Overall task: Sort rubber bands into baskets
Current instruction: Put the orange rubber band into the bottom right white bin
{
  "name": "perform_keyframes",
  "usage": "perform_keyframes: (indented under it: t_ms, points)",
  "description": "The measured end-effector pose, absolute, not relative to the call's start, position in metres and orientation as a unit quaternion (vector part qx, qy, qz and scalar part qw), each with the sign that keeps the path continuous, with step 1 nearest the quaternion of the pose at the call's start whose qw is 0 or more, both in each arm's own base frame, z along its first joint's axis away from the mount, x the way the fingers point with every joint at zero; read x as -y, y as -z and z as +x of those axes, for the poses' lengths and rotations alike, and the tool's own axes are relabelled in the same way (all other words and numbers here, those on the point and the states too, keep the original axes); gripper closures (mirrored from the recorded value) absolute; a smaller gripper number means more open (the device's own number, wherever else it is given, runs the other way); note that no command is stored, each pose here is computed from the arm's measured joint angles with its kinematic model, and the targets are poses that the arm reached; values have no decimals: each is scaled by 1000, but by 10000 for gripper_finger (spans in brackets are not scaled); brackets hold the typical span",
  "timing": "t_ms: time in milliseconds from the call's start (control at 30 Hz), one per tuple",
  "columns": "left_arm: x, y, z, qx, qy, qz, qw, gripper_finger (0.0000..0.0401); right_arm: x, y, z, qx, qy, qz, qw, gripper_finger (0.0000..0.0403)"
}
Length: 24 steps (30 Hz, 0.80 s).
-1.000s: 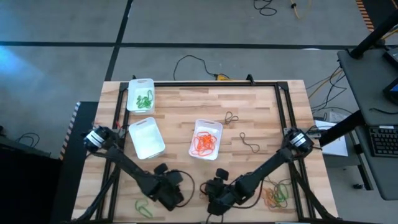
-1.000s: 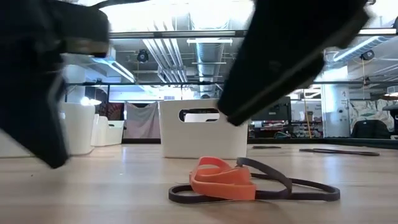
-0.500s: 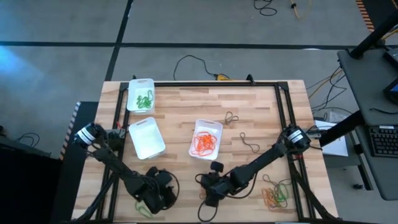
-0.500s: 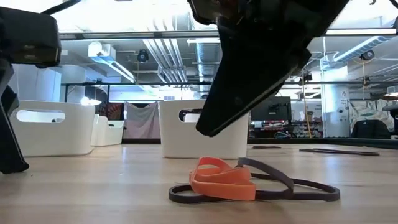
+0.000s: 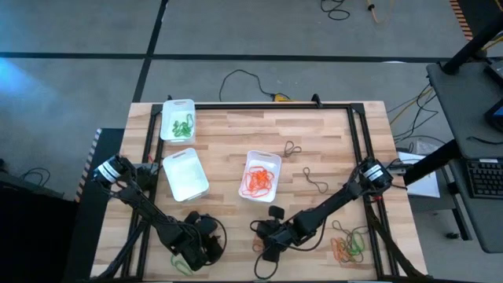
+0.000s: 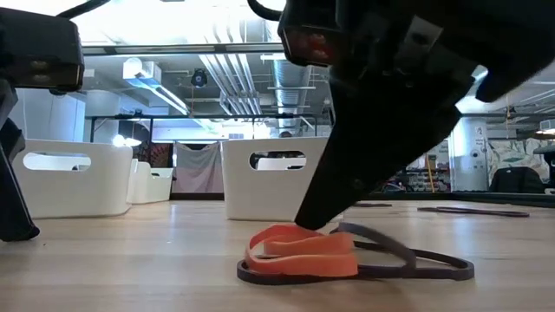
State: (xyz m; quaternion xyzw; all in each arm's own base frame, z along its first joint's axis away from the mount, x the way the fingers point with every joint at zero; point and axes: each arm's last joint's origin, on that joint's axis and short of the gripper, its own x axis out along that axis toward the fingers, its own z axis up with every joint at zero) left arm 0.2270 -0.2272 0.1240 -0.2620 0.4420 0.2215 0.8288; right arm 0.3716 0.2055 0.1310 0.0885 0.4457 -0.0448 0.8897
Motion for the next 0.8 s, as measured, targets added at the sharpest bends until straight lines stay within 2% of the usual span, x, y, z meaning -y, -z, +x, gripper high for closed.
perform_keyframes:
  t_ms: [800]
  points:
    - [228, -124, 228, -437, -218, -268, 830, 248, -212, -134, 376, -431, -33, 98, 896, 319]
